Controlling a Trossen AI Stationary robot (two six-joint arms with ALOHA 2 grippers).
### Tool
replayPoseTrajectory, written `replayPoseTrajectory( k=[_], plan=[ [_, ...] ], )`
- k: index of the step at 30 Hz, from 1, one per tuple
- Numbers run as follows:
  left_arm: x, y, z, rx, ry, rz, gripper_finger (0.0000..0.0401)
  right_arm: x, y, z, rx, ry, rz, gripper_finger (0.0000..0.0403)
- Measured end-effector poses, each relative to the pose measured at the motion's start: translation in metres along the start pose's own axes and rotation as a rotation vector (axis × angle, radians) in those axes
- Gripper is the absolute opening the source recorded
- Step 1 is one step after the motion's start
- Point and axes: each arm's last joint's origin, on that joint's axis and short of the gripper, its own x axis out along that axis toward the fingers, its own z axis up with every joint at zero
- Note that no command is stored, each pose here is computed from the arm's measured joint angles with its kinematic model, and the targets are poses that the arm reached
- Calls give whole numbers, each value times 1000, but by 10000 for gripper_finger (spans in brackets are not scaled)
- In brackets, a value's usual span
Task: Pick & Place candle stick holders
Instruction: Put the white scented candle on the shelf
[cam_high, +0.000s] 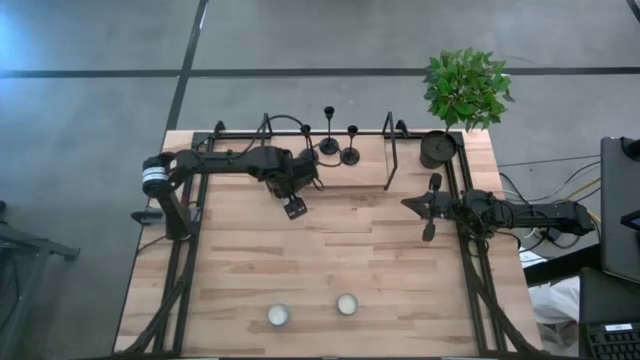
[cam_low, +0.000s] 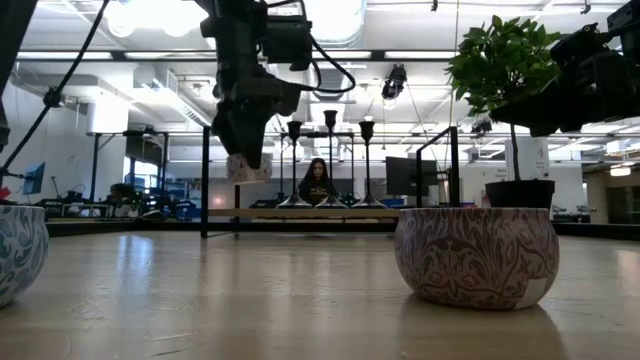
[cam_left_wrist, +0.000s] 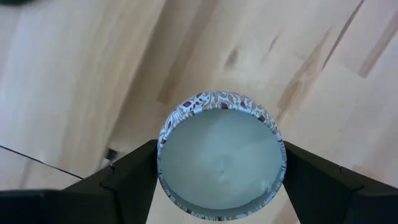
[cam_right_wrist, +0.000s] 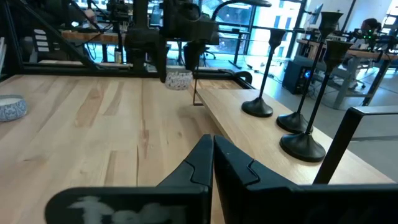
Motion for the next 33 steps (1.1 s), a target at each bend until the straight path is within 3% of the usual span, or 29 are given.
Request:
replayPoseTrajectory(
  k=[18,33],
  plan=[
    [-1,28,5,278,8,-7,297,0,0,0,0,0,0,8],
    [-1,51,8,421,4,7,298,0,0,0,0,0,0,8]
  ],
)
